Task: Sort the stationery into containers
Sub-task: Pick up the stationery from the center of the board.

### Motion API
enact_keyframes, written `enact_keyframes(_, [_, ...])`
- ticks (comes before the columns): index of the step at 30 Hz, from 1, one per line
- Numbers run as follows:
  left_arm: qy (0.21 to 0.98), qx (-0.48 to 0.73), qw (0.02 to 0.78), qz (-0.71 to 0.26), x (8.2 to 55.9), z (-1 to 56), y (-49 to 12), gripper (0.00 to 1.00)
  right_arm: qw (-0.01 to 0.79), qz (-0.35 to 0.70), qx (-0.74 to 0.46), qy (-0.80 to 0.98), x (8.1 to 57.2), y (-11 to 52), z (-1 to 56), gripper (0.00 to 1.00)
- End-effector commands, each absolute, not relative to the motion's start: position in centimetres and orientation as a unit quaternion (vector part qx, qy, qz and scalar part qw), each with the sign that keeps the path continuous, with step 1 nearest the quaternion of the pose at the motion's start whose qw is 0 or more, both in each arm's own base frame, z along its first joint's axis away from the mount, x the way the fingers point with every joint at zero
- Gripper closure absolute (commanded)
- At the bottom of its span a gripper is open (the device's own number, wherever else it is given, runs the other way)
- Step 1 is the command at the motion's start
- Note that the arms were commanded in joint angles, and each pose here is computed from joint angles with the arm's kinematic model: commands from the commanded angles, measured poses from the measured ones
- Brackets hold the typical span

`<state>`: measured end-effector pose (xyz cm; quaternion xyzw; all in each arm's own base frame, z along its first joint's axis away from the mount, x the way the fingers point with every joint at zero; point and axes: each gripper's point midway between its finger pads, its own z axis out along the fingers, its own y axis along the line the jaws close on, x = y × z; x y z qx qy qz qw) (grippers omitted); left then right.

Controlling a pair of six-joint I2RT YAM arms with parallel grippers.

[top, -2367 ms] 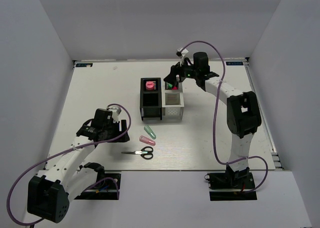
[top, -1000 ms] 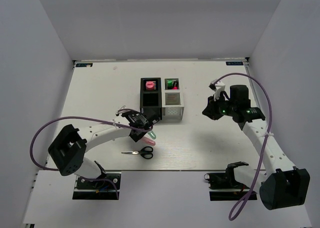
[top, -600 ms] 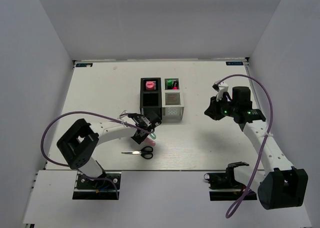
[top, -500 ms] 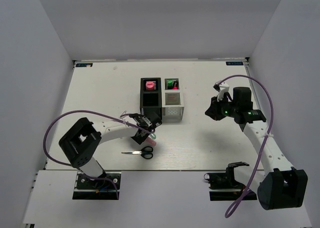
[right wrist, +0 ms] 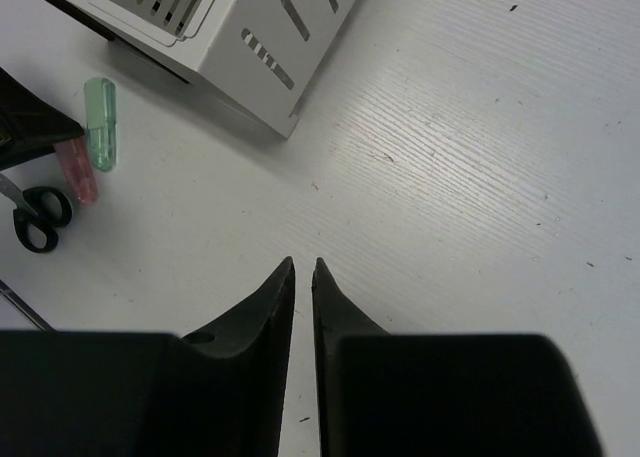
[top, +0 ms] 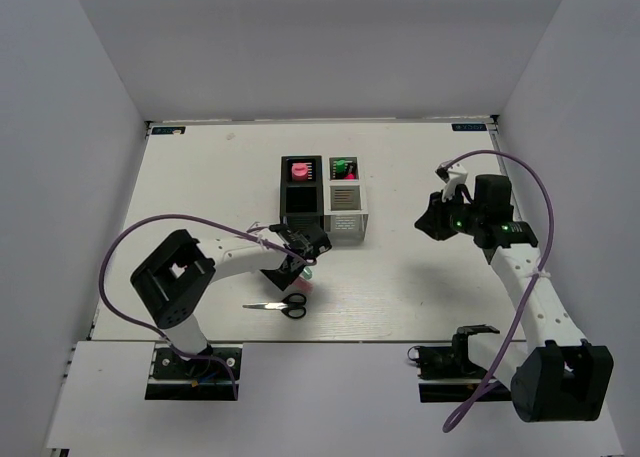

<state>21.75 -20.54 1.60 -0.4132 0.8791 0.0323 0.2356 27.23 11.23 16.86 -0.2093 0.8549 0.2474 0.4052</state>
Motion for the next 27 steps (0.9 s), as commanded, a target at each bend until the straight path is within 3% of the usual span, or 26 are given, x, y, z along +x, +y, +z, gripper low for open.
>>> enact_keyframes(1, [0.889, -0.407, 0.191, 0.084, 19.0, -0.1, -19.5, 0.46, 0.429, 0.258, -0.208, 0.840, 27.5, 11.3, 18.2, 0.85])
enact_keyframes(18, [0.906, -0.367, 0.136, 0.159, 15.7, -1.5, -18.3, 0.49, 0.444, 0.273, -0.180, 0.834, 27.6, 10.2, 19.3, 0.85])
enact_keyframes(24, [0.910, -0.370, 0.123, 0.138, 15.7, -2.9, -19.2, 0.70, 0.443, 0.278, -0.172, 0.835, 27.5, 9.9, 19.4, 0.85])
enact_keyframes(27, [0.916, -0.354, 0.140, 0.130, 16.2, -2.3, -19.4, 0.76, 0.442, 0.279, -0.167, 0.836, 27.4, 9.7, 19.3, 0.85])
